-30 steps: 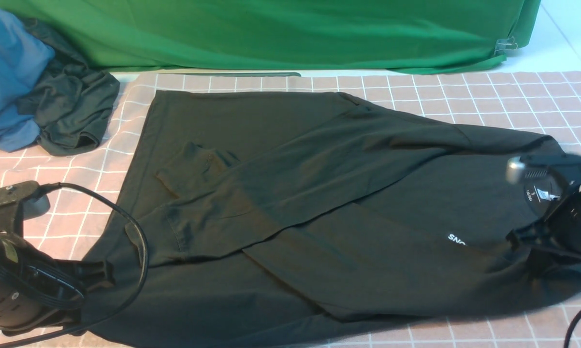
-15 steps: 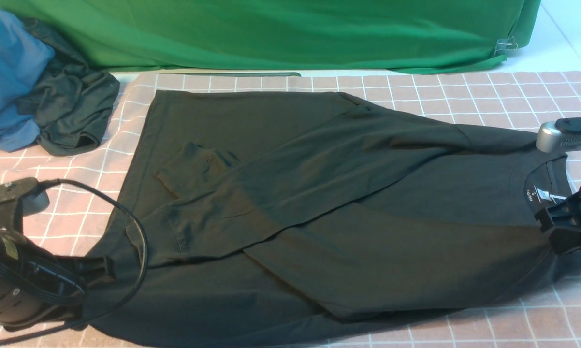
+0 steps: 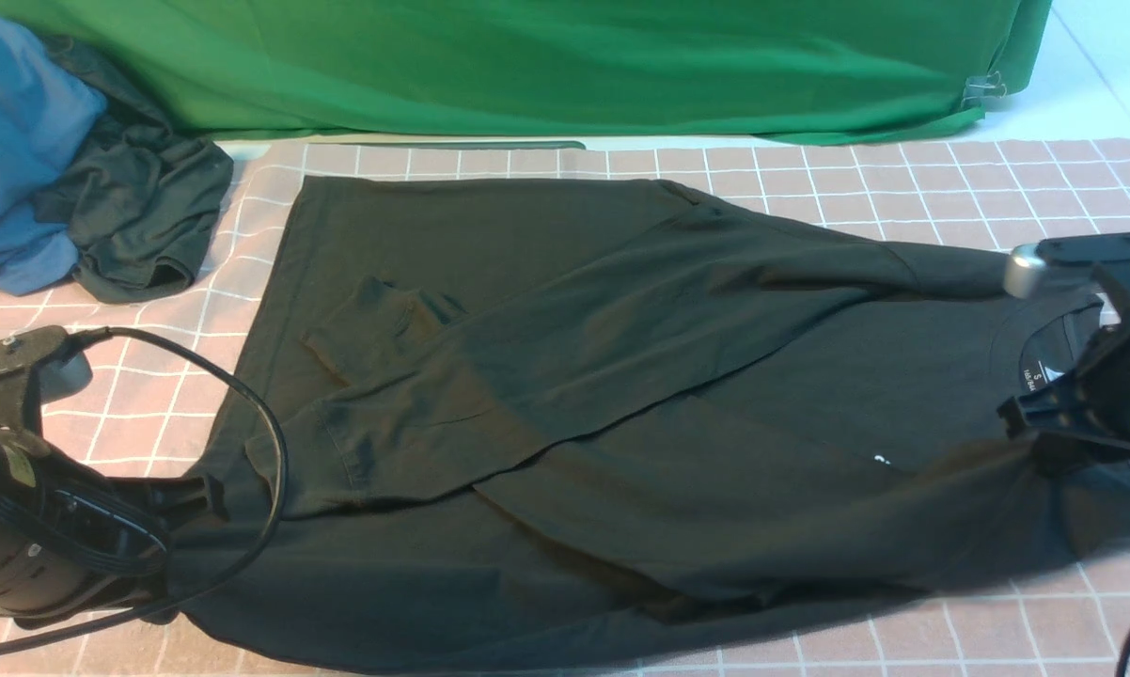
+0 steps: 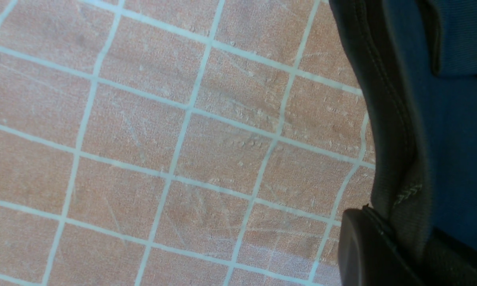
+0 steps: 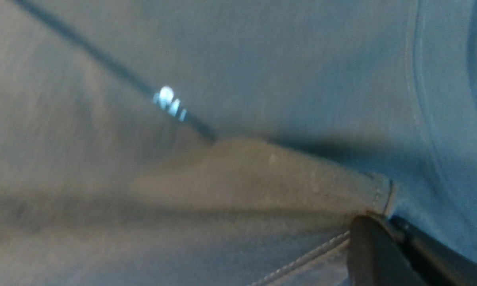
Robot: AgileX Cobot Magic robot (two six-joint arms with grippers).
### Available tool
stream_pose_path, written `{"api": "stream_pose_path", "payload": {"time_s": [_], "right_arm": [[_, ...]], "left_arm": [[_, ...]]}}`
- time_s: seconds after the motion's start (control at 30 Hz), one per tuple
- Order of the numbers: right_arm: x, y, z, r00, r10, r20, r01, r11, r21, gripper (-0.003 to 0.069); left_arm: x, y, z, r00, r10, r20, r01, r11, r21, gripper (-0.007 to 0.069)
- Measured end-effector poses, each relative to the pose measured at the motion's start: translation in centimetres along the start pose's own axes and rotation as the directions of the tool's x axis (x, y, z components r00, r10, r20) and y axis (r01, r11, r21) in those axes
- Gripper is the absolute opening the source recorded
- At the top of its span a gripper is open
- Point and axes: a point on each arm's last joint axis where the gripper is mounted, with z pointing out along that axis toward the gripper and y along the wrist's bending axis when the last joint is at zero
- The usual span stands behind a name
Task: Fold a long-sleeved shirt over a pink coffee tablecloth.
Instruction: 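Grasp the near edge of the shirt at its hem and shoulder corners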
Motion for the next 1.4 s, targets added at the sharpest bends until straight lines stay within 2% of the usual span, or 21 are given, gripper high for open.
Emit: {"api": "stream_pose_path", "payload": {"time_s": [0.13, 0.2, 0.23, 0.37, 0.4, 0.63, 0.77, 0.93, 1.03, 1.4], "right_arm": [[-1.0, -0.2, 0.5, 0.999, 0.006, 0.048, -0.006, 1.000, 0.010, 0.0162], [-1.4, -0.1, 0.0, 0.999, 0.028, 0.033, -0.028, 1.000, 0.005, 0.0283], [-1.3, 0.0, -0.4, 0.999, 0.034, -0.008, -0.034, 0.999, -0.003, 0.0377], [0.1, 0.6, -2.2, 0.989, 0.019, -0.144, -0.023, 0.999, -0.028, 0.0562], [0.5, 0.8, -2.6, 0.986, 0.006, -0.167, -0.012, 0.999, -0.033, 0.0578], [4.6, 4.9, -3.9, 0.978, -0.142, -0.152, 0.131, 0.988, -0.083, 0.0560], [6.9, 9.8, -2.3, 0.957, -0.274, -0.093, 0.256, 0.952, -0.170, 0.0542], [7.6, 14.1, -0.9, 0.947, -0.320, -0.011, 0.309, 0.923, -0.230, 0.0482], [7.6, 15.2, 0.3, 0.954, -0.300, -0.005, 0.290, 0.928, -0.233, 0.0478], [6.4, 16.0, 2.5, 0.972, -0.219, 0.089, 0.234, 0.945, -0.228, 0.0478]], "left_arm": [[0.0, 0.0, 0.0, 1.000, 0.000, -0.001, 0.000, 1.000, -0.001, 0.0044], [0.0, 0.0, 0.0, 1.000, 0.000, -0.001, 0.000, 1.000, -0.001, 0.0044], [0.0, 0.0, 0.0, 1.000, 0.000, -0.002, 0.000, 1.000, -0.002, 0.0044], [0.0, 0.0, 0.0, 1.000, 0.000, -0.002, 0.000, 1.000, -0.002, 0.0044], [0.0, 0.0, 0.0, 1.000, 0.000, -0.002, 0.000, 1.000, -0.002, 0.0044], [0.0, 0.0, 0.0, 1.000, -0.002, -0.003, 0.002, 1.000, 0.001, 0.0044], [0.0, 0.0, 0.0, 1.000, -0.004, -0.004, 0.004, 1.000, 0.003, 0.0044], [0.0, 0.0, 0.0, 1.000, -0.004, -0.002, 0.004, 1.000, 0.005, 0.0044], [0.0, 0.0, 0.0, 1.000, -0.004, -0.002, 0.004, 1.000, 0.005, 0.0044], [0.0, 0.0, 0.0, 1.000, -0.005, -0.002, 0.005, 1.000, 0.005, 0.0044]]}}
